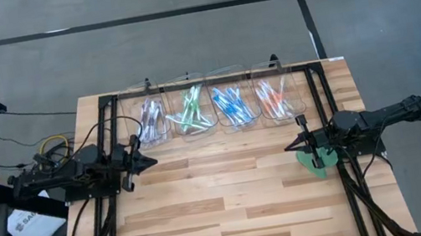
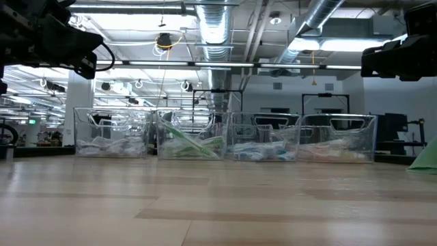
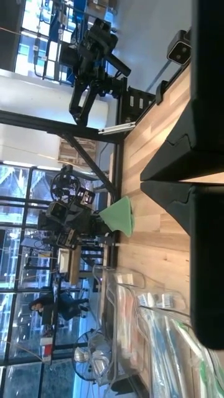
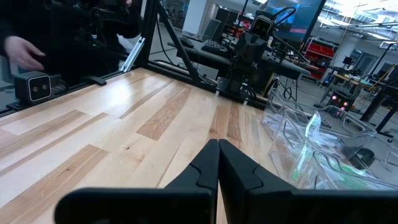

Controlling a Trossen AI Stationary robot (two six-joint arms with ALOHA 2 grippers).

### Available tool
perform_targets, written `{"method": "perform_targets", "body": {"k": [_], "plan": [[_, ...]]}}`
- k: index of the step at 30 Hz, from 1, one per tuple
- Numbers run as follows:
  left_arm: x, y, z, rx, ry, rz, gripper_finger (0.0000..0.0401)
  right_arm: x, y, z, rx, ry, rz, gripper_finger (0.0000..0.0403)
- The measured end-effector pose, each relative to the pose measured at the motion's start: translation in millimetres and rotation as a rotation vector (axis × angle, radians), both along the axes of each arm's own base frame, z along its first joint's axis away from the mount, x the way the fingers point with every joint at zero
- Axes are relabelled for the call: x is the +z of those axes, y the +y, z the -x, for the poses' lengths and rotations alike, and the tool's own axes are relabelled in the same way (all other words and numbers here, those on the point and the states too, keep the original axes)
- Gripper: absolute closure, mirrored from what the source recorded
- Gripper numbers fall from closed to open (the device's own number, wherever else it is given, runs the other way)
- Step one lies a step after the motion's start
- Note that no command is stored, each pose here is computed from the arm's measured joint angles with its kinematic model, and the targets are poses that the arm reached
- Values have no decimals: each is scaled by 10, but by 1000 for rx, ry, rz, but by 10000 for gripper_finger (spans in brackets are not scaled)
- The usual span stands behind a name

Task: Pick & Place Toothbrushes
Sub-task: Return to Home Position

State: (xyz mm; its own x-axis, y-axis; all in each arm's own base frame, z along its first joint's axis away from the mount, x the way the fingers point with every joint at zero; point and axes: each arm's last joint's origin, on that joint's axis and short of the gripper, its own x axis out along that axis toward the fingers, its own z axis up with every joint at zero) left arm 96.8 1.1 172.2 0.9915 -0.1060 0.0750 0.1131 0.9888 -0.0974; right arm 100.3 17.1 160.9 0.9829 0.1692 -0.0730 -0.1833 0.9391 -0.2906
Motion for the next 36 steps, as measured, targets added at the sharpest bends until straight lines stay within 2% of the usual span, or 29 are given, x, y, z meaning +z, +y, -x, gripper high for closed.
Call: {"method": "perform_targets", "body": {"k": [36], "plan": [[14,0,1,0,-14,-1,399,0,0,0,0,0,0,403]]}}
